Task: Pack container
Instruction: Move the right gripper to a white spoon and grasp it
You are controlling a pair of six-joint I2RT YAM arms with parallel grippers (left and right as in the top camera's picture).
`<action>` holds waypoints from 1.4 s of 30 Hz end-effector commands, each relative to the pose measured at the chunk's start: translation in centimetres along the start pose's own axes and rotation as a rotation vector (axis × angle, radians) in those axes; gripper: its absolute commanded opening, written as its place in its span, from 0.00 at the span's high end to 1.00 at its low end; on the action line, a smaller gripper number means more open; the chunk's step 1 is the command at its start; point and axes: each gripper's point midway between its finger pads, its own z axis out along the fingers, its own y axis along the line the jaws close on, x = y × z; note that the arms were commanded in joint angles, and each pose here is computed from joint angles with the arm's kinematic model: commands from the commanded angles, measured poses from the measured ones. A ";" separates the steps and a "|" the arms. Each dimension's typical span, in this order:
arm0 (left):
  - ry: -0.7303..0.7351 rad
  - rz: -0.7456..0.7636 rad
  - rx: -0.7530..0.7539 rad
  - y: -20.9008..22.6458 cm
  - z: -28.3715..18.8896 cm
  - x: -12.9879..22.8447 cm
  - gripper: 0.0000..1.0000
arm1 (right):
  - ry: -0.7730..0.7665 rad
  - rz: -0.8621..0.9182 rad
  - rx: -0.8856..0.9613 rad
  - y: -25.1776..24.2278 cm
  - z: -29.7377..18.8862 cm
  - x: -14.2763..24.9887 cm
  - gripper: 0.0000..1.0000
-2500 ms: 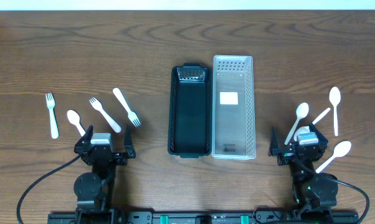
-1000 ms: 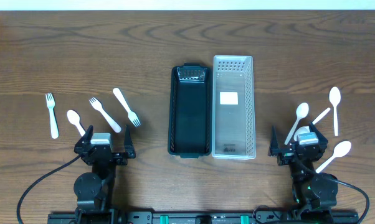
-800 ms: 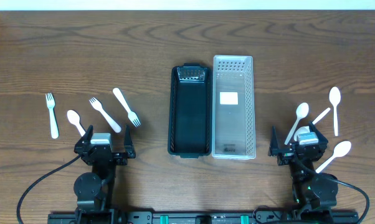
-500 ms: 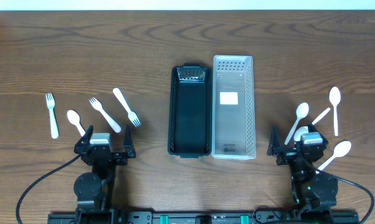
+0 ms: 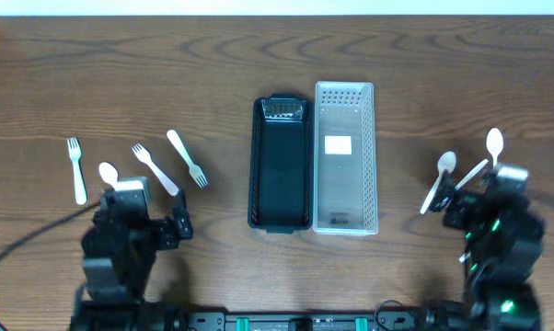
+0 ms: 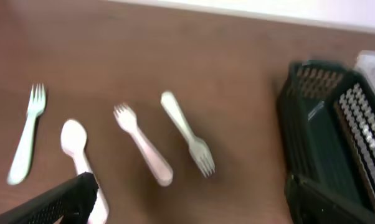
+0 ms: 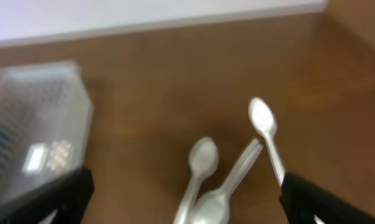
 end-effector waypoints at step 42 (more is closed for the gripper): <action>0.532 -0.029 -0.061 0.1 1.8 0.7 0.02 | 1.053 0.022 0.171 0.1 16.8 11.5 0.01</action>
